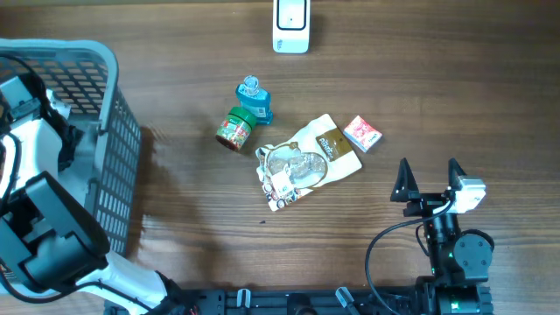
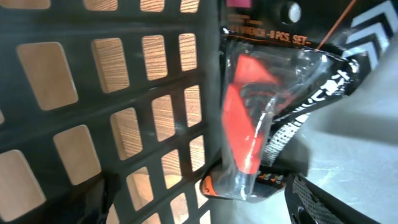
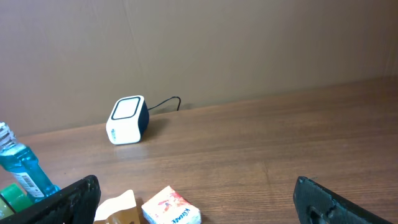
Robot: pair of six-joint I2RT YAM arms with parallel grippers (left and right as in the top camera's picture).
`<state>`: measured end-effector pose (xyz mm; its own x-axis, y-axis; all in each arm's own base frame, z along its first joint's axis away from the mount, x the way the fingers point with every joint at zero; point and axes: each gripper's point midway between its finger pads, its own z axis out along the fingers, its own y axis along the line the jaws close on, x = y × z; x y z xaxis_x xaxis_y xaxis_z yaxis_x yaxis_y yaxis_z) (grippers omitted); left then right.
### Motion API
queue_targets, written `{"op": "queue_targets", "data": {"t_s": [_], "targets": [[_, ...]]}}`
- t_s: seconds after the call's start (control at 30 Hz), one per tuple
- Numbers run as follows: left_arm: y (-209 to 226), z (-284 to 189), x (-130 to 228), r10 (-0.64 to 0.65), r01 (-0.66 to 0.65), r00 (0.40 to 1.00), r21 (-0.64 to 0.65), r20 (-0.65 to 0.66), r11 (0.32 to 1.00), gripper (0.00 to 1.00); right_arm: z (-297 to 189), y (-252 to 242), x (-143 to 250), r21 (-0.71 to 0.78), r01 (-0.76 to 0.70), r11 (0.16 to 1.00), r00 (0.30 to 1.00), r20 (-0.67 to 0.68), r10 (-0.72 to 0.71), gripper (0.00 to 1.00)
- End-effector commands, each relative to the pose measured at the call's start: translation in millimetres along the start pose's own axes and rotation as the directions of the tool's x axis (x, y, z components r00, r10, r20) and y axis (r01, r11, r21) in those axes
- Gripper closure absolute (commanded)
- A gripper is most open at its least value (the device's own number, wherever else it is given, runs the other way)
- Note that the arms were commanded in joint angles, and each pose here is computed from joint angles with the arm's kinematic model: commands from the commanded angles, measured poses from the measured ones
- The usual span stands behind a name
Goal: Scan the item barcode
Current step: 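Grasp the black hex wrench package inside the basket with the left gripper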
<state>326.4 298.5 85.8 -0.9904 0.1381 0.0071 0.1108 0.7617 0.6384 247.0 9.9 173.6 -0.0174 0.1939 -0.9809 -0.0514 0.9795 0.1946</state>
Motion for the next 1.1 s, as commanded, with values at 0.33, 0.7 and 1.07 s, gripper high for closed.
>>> {"op": "queue_targets", "data": {"t_s": [0.33,0.7,1.07], "targets": [[-30.8,6.7,-6.4,-0.105,0.095,0.993,0.171,0.052,0.981,0.13,-0.3,2.9,-0.8,-0.015,0.012,1.000,1.000,0.004,-0.012,0.00],[-48.8,23.2,-4.8,-0.083,0.075,0.996,0.210,0.025,0.975,0.21,-0.3,2.9,-0.8,-0.015,0.012,1.000,1.000,0.004,-0.012,0.00],[-48.7,33.6,-10.2,-0.091,0.083,0.995,0.191,0.031,0.978,0.39,-0.3,2.9,-0.8,-0.015,0.012,1.000,1.000,0.004,-0.012,0.00]]}}
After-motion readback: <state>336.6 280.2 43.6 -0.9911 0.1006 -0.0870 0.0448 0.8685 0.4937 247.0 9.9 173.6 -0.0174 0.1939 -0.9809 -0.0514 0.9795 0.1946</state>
